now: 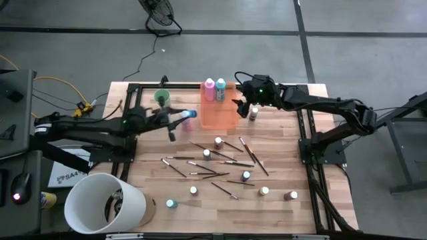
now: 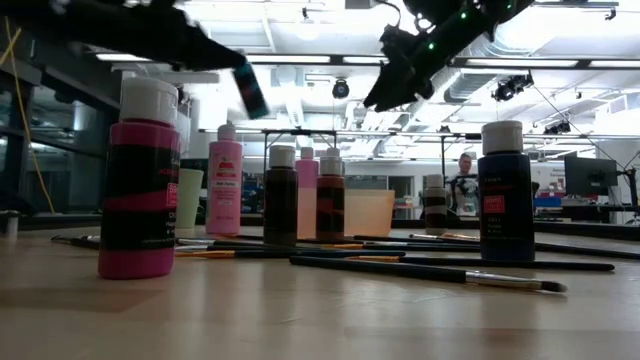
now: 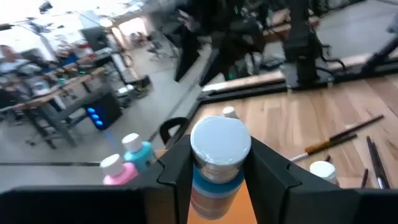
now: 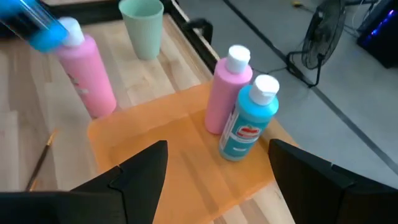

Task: Pick & Place Paint Supplies
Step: Put the blue paint bottle into the orange bin, then put the gray paint bottle into the orange bin

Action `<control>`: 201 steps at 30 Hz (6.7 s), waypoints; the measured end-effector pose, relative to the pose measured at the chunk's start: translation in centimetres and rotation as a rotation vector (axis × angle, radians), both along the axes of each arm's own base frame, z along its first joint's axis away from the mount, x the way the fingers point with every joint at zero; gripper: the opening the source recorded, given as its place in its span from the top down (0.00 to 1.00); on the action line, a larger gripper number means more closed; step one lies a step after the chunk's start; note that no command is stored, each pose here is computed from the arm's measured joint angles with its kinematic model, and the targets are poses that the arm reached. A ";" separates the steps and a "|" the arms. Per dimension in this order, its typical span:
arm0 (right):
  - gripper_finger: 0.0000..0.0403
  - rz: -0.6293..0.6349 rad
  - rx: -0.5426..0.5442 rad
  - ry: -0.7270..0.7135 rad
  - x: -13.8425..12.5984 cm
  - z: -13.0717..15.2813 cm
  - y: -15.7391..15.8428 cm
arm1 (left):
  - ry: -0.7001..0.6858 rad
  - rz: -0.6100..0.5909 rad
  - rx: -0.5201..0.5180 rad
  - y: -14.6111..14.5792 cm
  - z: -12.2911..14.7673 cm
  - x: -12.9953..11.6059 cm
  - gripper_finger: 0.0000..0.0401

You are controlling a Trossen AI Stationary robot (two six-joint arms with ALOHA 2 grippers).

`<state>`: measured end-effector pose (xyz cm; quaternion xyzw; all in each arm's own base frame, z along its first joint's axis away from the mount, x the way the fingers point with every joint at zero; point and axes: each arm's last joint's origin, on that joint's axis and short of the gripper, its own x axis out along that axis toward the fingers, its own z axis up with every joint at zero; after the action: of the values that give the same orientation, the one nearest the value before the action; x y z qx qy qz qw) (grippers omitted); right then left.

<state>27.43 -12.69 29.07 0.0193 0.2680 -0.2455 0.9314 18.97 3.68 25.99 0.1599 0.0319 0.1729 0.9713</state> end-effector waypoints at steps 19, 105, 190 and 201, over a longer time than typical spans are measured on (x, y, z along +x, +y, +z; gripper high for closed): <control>0.32 -0.141 -0.077 -0.204 -6.9 -1.3 4.1 | 0.201 0.086 -0.227 10.4 -2.9 11.6 0.72; 0.32 -0.113 -0.068 -0.196 -6.6 -1.6 5.3 | 0.228 0.505 -0.452 13.2 -8.9 13.2 0.57; 0.32 -0.401 -0.040 -0.306 -7.0 -17.6 5.8 | 0.140 0.332 -0.319 11.5 -2.8 12.1 0.31; 0.50 -0.433 -0.041 -0.321 -7.0 -17.7 5.7 | 0.142 0.331 -0.317 11.5 -2.8 12.1 0.31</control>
<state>20.42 -7.00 11.38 0.0958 0.1015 -0.4380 0.8881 31.07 15.22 23.15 0.0097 0.1529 0.3111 0.9380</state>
